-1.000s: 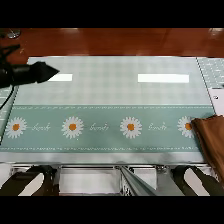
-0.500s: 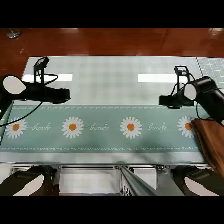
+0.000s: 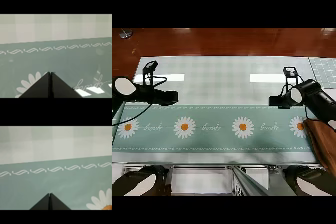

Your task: Fold the shirts.

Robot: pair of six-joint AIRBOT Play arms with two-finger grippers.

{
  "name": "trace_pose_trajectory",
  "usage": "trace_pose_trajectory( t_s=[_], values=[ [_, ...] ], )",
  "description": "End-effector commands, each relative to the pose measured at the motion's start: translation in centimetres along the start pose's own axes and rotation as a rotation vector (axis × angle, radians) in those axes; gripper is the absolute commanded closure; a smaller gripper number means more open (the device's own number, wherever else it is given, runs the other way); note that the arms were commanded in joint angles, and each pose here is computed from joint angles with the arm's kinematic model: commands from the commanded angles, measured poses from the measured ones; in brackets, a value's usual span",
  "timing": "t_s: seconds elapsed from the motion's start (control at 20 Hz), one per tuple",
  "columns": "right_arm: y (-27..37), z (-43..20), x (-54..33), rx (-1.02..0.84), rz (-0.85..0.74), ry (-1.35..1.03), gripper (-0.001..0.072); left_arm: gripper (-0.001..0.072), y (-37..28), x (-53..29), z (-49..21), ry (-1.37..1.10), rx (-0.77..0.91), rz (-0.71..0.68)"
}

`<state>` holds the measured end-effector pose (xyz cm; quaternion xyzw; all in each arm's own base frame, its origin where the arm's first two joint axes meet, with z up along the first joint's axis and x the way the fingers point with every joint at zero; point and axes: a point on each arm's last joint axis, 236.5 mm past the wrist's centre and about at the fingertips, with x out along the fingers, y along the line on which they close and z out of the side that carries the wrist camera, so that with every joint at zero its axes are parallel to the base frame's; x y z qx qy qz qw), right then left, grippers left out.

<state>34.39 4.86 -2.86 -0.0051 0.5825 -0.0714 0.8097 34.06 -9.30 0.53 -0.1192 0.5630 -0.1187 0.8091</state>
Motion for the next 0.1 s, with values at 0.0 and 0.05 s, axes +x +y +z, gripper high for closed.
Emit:
trace_pose_trajectory(
  t_s=[0.0, 0.05],
  values=[
    [0.02, 0.03, 0.02, 0.002, -0.001, -0.002, 0.0687, 0.0679, 0.13, 0.01, -0.07, 0.003, 0.000, 0.003],
    [0.02, 0.03, 0.02, 0.002, -0.001, -0.002, 0.0687, 0.0679, 0.12, 0.01, -0.06, 0.003, -0.001, 0.002]
  ],
)
